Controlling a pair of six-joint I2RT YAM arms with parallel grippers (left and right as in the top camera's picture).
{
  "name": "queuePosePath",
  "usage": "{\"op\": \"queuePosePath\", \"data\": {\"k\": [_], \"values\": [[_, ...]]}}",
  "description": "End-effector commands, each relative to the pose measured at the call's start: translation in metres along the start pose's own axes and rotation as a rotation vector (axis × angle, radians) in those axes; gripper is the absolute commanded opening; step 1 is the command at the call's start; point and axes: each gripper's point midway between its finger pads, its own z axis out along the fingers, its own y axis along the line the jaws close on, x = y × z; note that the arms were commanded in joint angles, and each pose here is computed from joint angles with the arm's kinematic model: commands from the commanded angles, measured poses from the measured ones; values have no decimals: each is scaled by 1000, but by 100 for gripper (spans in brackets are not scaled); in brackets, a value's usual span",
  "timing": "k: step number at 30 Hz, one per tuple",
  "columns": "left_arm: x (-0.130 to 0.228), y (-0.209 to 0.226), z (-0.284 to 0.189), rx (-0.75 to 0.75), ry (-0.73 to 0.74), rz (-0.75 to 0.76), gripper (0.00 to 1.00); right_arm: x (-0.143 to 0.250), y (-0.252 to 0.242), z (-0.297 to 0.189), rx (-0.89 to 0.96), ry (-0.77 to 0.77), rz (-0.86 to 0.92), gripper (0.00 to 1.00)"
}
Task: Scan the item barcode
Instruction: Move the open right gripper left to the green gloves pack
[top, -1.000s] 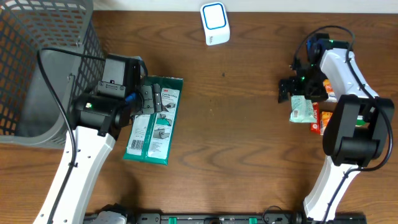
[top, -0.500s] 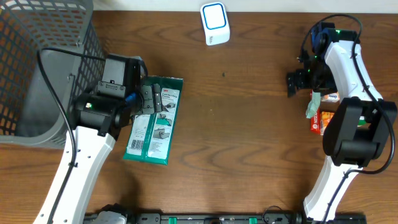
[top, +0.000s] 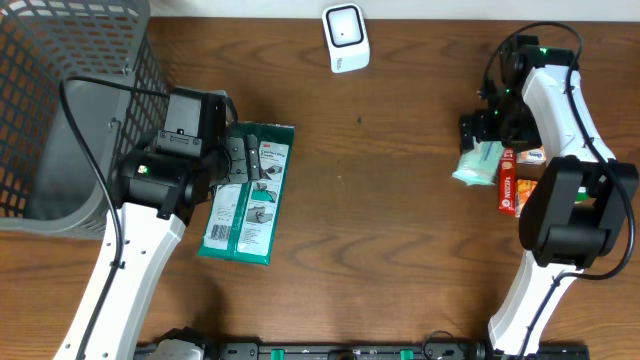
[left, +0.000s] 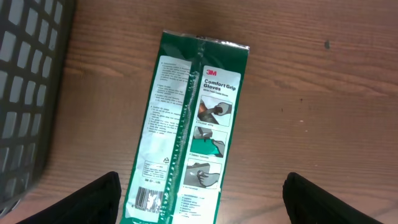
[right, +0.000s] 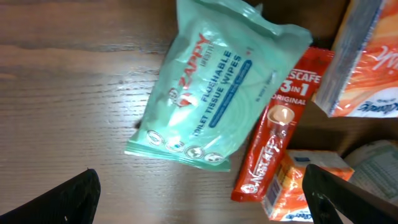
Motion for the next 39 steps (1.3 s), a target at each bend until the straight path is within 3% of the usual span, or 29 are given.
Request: {"op": "queuePosePath", "data": {"k": [1, 6, 7, 8, 11, 12, 19, 28, 33, 39], "values": [[-5, 3, -2, -12, -13, 9, 84, -5, 2, -5, -28, -25, 18, 99], [-5, 3, -2, -12, -13, 9, 84, -22, 42, -11, -254, -95, 6, 99], [-5, 3, -2, -12, -13, 9, 84, -25, 52, -14, -310, -112, 0, 95], [-5, 3, -2, -12, -13, 9, 84, -29, 61, -15, -355, -130, -9, 77], [-5, 3, -2, -12, -13, 9, 84, -38, 75, -13, -405, -166, -8, 6], [-5, 3, -2, -12, -13, 9, 84, -41, 78, -9, -406, -173, 7, 1], [-5, 3, -2, -12, -13, 9, 84, -38, 95, 37, -360, -189, -23, 8], [-5, 3, -2, -12, -13, 9, 84, -12, 11, 64, 42, -98, 191, 12], [-5, 3, -2, -12, -13, 9, 84, -5, 10, 65, -13, -66, 192, 14], [-5, 3, -2, -12, -13, 9, 84, -10, 53, 54, -255, -70, 118, 17]]}}
